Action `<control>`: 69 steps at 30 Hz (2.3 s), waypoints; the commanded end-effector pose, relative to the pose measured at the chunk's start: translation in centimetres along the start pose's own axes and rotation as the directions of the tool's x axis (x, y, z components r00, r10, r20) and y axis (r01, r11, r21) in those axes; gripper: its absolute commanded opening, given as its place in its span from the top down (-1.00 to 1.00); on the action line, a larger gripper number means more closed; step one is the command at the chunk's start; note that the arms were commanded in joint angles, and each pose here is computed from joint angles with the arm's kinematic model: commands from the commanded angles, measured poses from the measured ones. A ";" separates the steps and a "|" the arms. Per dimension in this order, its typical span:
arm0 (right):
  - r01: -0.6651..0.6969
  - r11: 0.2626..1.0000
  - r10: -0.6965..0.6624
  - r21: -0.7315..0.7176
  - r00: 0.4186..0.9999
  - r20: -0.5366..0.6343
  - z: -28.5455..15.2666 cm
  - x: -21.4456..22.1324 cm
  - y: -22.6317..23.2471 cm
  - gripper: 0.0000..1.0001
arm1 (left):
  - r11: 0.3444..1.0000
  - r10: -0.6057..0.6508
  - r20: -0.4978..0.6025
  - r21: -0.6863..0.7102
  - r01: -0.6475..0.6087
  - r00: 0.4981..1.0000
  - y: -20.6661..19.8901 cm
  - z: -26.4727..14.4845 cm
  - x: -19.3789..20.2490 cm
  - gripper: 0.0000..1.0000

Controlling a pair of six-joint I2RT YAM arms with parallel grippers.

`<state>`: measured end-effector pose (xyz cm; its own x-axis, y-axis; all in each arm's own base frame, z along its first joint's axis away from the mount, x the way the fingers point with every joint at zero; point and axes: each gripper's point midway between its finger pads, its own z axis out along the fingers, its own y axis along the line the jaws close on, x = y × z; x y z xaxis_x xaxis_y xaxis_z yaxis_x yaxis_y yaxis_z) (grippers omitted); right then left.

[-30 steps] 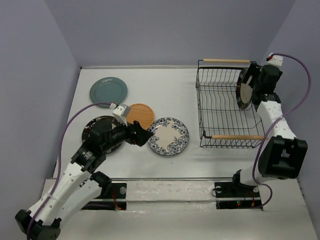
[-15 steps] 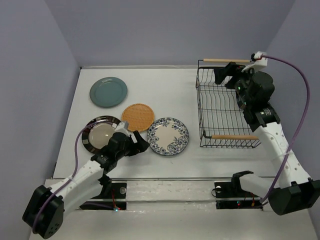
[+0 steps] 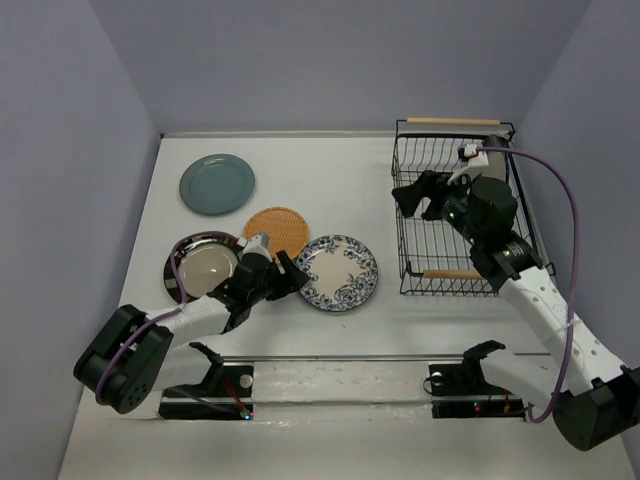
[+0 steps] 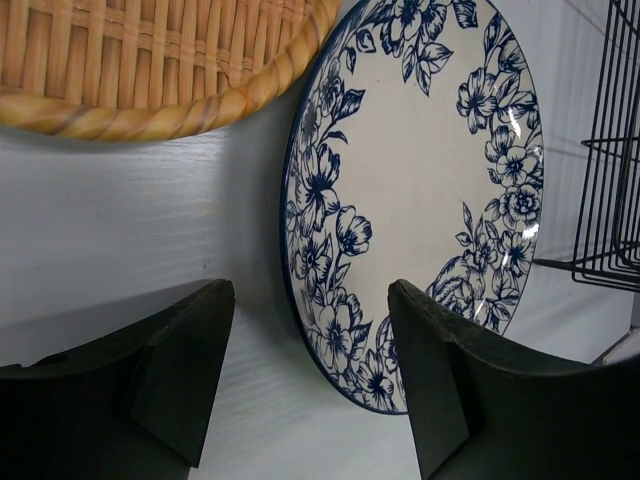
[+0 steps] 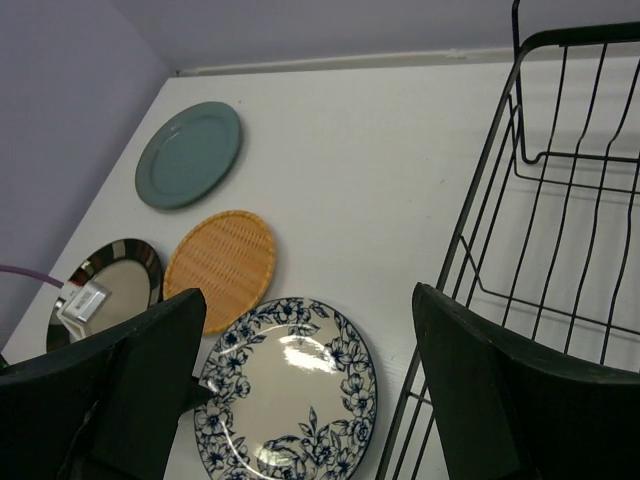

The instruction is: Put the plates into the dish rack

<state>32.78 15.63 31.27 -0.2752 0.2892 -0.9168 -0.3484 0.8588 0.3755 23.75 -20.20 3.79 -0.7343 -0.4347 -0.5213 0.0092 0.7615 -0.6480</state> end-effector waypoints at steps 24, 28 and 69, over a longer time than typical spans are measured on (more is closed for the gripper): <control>-0.025 0.986 0.016 -0.165 0.999 -0.051 -1.7 1.3 3.7 -0.80 | 0.978 -0.068 0.089 0.203 0.049 0.994 -4.1 -0.2 -1.5 0.89; 0.010 0.954 -0.054 -0.298 0.989 -0.138 -1.9 1.9 6.3 -0.83 | 0.945 -0.094 0.172 0.327 0.033 0.981 -8.2 -3.7 -4.8 0.89; -0.166 0.709 -0.141 -0.685 0.919 -0.369 -3.3 7.4 14.5 0.64 | 0.754 -0.095 0.520 0.595 -0.279 0.849 -22.2 -22.5 -16.5 0.89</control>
<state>27.00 26.04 26.43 -0.5695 0.0147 -0.8219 -0.6964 0.5227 0.4918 23.06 -18.58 27.02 -0.4138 -0.5401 -0.7328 0.3655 0.6387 -0.6771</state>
